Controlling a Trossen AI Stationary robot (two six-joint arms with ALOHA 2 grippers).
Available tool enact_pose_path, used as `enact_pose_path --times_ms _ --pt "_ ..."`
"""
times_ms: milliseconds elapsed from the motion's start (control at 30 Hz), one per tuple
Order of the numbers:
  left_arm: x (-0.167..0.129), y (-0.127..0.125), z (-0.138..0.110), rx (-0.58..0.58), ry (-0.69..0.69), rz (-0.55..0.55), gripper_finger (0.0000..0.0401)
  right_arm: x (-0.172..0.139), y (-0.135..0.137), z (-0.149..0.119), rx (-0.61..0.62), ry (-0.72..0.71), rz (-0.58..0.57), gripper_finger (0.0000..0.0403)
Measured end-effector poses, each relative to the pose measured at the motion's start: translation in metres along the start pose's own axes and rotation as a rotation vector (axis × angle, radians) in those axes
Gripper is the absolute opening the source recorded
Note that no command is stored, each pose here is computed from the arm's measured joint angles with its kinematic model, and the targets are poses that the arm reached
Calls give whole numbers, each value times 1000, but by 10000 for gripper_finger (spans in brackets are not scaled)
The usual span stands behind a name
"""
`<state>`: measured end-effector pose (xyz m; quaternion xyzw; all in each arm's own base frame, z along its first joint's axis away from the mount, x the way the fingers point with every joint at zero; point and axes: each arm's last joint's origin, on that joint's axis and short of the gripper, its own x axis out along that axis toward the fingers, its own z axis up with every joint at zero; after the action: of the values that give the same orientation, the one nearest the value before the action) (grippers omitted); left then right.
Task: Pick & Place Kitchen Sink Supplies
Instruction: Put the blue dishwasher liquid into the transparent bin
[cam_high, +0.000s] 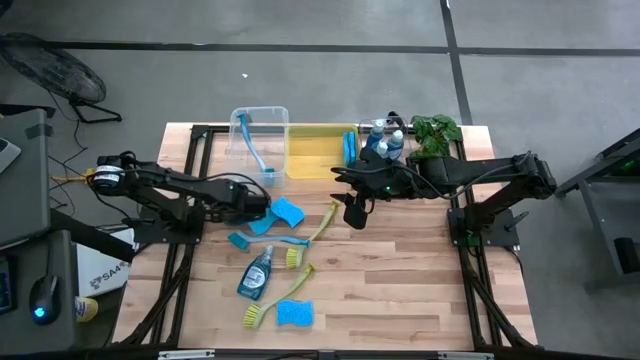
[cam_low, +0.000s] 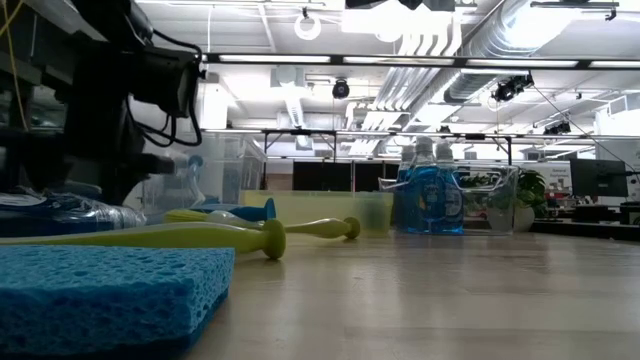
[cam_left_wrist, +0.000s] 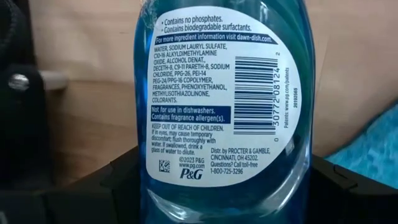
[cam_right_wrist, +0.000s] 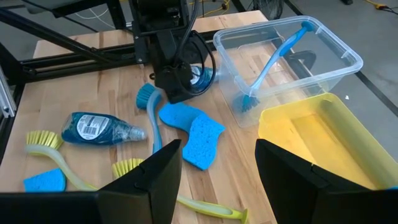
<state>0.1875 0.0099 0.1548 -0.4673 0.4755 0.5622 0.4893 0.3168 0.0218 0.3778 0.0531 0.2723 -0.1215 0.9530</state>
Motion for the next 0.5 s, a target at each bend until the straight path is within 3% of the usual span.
enact_pose_path --times_ms 500 --pt "-32 -1 -24 341 146 30 283 0 0 2 7 -18 2 197"
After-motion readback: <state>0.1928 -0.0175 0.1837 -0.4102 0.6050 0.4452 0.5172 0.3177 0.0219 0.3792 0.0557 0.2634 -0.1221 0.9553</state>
